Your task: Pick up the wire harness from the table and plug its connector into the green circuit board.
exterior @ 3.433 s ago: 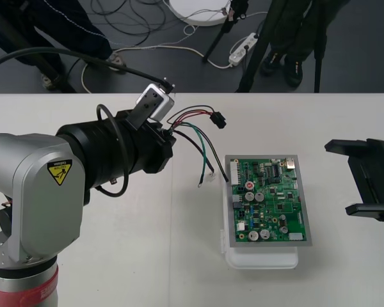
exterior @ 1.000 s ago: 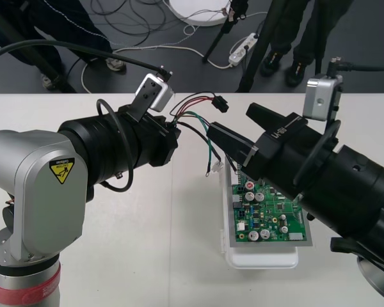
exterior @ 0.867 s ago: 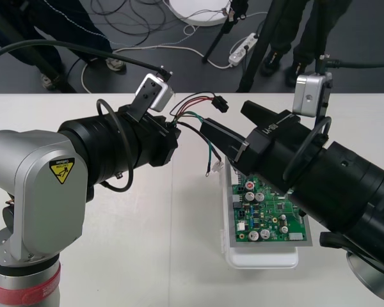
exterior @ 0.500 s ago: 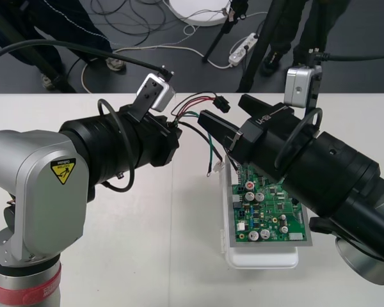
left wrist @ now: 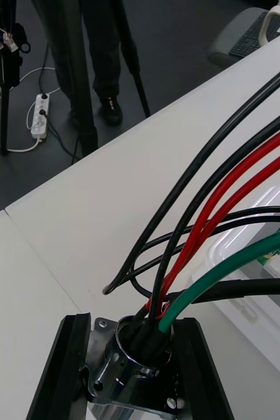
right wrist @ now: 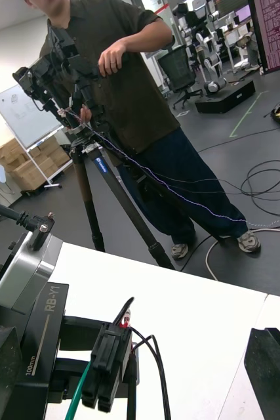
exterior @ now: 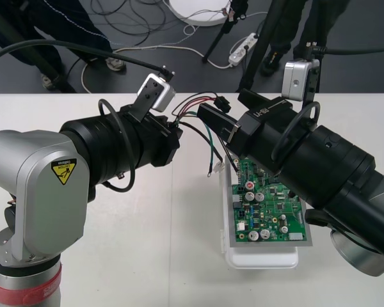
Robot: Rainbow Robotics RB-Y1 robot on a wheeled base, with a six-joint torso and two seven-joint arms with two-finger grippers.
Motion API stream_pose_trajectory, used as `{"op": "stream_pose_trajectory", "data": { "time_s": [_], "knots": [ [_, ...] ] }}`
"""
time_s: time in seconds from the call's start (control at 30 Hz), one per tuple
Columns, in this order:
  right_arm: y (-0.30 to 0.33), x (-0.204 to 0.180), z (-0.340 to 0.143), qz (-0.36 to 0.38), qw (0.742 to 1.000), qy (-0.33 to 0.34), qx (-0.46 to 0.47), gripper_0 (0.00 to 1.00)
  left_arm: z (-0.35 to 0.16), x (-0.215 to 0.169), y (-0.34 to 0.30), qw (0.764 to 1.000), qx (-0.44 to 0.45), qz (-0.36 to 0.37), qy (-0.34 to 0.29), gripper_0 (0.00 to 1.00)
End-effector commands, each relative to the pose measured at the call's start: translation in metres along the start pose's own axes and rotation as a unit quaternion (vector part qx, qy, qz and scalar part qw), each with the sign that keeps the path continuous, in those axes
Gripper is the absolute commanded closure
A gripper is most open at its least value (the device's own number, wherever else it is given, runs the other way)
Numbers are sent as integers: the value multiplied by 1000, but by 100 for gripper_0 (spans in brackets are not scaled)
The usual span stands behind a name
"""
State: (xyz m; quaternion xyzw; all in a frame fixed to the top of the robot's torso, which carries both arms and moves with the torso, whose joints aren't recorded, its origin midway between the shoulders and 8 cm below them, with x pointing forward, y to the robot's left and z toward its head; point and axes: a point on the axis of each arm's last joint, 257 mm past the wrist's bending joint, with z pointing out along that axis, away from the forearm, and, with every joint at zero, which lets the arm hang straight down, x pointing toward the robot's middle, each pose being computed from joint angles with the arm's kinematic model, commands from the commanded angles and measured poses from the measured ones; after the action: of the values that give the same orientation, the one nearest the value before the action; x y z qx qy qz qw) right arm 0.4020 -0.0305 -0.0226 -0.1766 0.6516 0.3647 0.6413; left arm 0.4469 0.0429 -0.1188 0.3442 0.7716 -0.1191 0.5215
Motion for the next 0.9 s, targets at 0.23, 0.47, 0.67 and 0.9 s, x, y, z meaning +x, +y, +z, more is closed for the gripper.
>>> {"op": "stream_pose_trajectory", "data": {
  "time_s": [0.23, 0.47, 0.67, 0.9],
  "knots": [
    [15, -7, 5, 16, 1000, -8, -16, 0, -7, -49, -12, 997, 8, -31, -71, 100],
    [14, -8, 5, 15, 1000, -8, -16, 100, -7, -52, -14, 996, 12, -41, -77, 100],
    [14, -8, 5, 13, 1000, -9, -16, 100, -7, -52, -14, 996, 13, -42, -77, 100],
    [14, -9, 5, 10, 1000, -11, -16, 100, -7, -51, -14, 996, 11, -32, -77, 100]
  ]
}}
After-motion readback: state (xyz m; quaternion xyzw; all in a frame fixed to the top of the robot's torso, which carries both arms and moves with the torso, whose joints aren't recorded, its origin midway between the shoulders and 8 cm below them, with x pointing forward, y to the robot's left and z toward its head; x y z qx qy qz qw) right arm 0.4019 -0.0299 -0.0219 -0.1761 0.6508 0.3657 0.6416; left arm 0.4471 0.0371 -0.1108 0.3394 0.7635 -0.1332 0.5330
